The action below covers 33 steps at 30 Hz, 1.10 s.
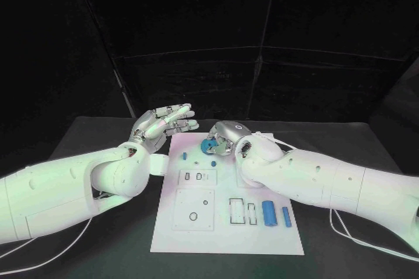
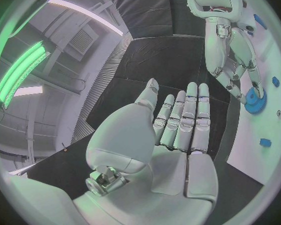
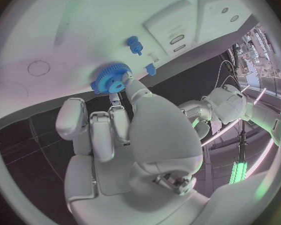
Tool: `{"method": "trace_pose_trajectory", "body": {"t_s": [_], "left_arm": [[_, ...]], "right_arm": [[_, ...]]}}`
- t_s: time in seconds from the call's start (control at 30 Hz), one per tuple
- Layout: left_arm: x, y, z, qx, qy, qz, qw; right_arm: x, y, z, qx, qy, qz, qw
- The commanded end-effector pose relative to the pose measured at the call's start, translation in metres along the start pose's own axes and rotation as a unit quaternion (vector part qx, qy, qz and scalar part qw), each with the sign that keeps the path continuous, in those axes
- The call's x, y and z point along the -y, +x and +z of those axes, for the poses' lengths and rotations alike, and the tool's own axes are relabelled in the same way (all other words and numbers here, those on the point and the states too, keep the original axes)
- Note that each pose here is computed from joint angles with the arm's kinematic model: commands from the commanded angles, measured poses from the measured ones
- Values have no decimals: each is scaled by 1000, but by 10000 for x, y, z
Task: Assemble the parts on the task board
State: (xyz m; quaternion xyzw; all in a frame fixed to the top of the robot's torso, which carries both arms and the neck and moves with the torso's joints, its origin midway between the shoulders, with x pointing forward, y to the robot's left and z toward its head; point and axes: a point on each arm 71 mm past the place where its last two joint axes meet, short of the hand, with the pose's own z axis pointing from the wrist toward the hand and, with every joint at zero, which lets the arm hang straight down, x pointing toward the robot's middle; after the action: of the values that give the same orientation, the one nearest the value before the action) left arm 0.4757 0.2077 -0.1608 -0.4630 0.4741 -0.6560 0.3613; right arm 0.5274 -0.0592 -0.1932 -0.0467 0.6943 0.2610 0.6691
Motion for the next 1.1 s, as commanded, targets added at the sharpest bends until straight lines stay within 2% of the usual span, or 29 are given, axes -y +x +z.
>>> {"method": "trace_pose_trajectory", "body": {"t_s": [0.03, 0.53, 0.8, 0.97, 1.1], "left_arm": [[11, 18, 6, -8, 1, -4, 1000], [11, 22, 2, -10, -1, -5, 1000], [9, 23, 2, -11, -3, -6, 1000], [11, 18, 1, -11, -3, -6, 1000], [12, 19, 0, -11, -3, -6, 1000]], "right_arm": [[12, -7, -3, 8, 8, -3, 1000], [67, 54, -5, -40, 14, -3, 999], [97, 72, -10, -56, 23, -2, 998], [128, 66, -16, -55, 29, -1, 998], [124, 19, -26, -26, 20, 8, 999]]}}
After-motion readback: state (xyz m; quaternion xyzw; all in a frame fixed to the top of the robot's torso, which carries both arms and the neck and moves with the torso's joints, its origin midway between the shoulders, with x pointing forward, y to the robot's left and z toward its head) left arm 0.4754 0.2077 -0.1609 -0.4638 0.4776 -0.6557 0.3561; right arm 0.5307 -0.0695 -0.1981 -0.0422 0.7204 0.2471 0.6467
